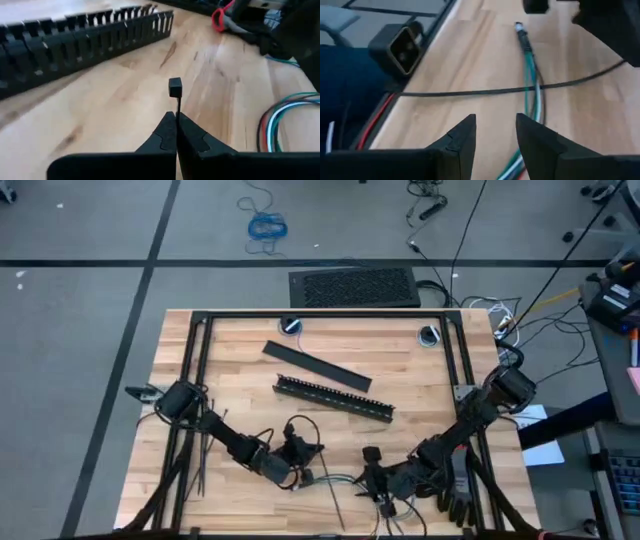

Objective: Ziptie cables
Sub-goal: Wrap the cable wires with the black zip tie

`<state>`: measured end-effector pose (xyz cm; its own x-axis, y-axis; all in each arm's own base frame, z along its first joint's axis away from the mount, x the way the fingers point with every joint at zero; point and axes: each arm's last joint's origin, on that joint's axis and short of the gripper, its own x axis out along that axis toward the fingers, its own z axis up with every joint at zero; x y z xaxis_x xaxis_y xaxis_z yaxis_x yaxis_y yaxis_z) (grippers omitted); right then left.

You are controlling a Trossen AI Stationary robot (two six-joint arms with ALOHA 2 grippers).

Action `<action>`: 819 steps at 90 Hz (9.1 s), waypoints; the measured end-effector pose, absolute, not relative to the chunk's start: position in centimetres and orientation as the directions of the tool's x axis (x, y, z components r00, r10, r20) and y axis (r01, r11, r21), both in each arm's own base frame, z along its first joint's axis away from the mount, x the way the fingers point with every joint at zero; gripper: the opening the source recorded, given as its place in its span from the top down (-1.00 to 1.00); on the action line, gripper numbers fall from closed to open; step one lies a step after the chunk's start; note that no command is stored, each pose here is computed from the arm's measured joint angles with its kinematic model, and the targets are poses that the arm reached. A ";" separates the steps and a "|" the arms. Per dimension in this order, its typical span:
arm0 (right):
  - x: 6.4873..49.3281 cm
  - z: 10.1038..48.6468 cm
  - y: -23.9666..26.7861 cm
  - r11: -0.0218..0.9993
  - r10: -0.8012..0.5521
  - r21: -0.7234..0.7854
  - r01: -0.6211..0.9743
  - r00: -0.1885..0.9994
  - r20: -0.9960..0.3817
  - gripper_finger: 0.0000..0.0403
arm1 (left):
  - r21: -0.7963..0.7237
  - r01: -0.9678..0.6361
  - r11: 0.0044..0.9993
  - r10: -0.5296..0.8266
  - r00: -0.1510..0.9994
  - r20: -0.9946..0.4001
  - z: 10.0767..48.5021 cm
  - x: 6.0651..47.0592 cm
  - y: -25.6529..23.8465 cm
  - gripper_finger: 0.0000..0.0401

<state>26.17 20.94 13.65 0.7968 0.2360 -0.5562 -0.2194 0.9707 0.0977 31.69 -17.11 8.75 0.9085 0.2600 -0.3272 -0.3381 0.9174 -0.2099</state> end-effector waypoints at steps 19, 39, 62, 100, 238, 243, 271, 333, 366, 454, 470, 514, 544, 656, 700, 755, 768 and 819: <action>24.8 13.7 22.5 0.966 0.254 0.112 -0.231 0.797 -0.548 0.36 | -0.227 -0.314 0.922 0.229 0.914 -0.333 8.3 32.7 -17.7 1.00; 24.6 13.4 23.5 0.965 0.263 0.150 -0.217 0.826 -0.499 0.36 | -0.226 -0.275 0.935 0.183 0.915 -0.359 7.2 33.5 -18.3 1.00; 24.8 10.8 24.0 0.967 0.256 0.150 -0.207 0.814 -0.521 0.36 | -0.223 -0.248 0.943 0.159 0.921 -0.355 7.3 34.0 -18.8 1.00; 26.3 10.7 30.4 0.969 0.234 0.063 -0.237 0.815 -0.530 0.36 | -0.296 -0.311 0.903 0.211 0.922 -0.326 7.9 34.5 -18.9 1.00; 24.8 9.8 34.1 0.936 0.218 -0.128 -0.326 0.829 -0.515 0.36 | -0.303 -0.218 0.927 0.124 0.945 -0.303 8.3 34.5 -19.6 1.00; 25.0 9.8 34.2 0.935 0.214 -0.135 -0.327 0.826 -0.522 0.36 | -0.326 -0.232 0.917 0.133 0.945 -0.300 8.3 34.6 -19.4 1.00; 26.5 7.9 36.3 0.923 0.124 -0.238 -0.303 0.819 -0.560 0.36 | -0.363 -0.285 0.887 0.182 0.938 -0.294 8.3 35.0 -18.6 1.00; 27.2 8.0 36.2 0.894 0.094 -0.320 -0.314 0.830 -0.550 0.35 | -0.389 -0.312 0.867 0.206 0.935 -0.289 8.4 35.3 -18.0 1.00; 27.4 8.3 36.0 0.884 -0.019 -0.423 -0.198 0.890 -0.456 0.35 | -0.453 -0.315 0.834 0.195 0.937 -0.291 8.4 35.0 -18.5 1.00; 25.4 9.2 37.8 0.888 -0.068 -0.401 -0.225 0.799 -0.597 0.36 | -0.448 -0.255 0.857 0.120 0.944 -0.308 8.3 34.9 -19.0 1.00; 26.5 9.2 37.5 0.881 -0.041 -0.399 -0.254 0.800 -0.599 0.36 | -0.452 -0.256 0.854 0.120 0.944 -0.308 8.3 34.9 -19.1 1.00; 28.8 9.5 37.2 0.872 0.072 -0.351 -0.341 0.798 -0.598 0.36 | -0.445 -0.255 0.858 0.121 0.943 -0.309 8.3 34.8 -19.1 1.00; 29.2 9.8 37.0 0.870 0.048 -0.381 -0.313 0.823 -0.566 0.54 | -0.441 -0.257 0.860 0.122 0.942 -0.311 8.3 34.8 -19.0 1.00; 31.0 15.0 30.2 0.982 -0.189 -0.100 0.161 0.806 -0.561 1.00 | 0.357 -0.022 0.934 0.113 0.965 -0.236 9.1 34.9 -19.5 1.00; 30.2 11.5 21.8 0.910 0.103 0.401 0.105 0.879 -0.465 1.00 | 0.682 0.024 0.731 0.170 0.961 -0.217 9.3 34.3 -20.4 1.00; 31.0 11.4 19.5 0.860 0.177 0.507 0.053 0.902 -0.395 1.00 | 0.744 -0.030 0.667 0.301 0.925 -0.233 9.7 34.9 -20.8 1.00; 31.1 11.3 19.3 0.861 0.177 0.506 0.056 0.899 -0.401 1.00 | 0.749 -0.027 0.662 0.303 0.924 -0.234 9.8 35.1 -20.9 1.00; 31.3 11.2 18.9 0.864 0.174 0.499 0.062 0.895 -0.411 1.00 | 0.764 -0.008 0.646 0.287 0.929 -0.233 9.8 34.7 -21.5 1.00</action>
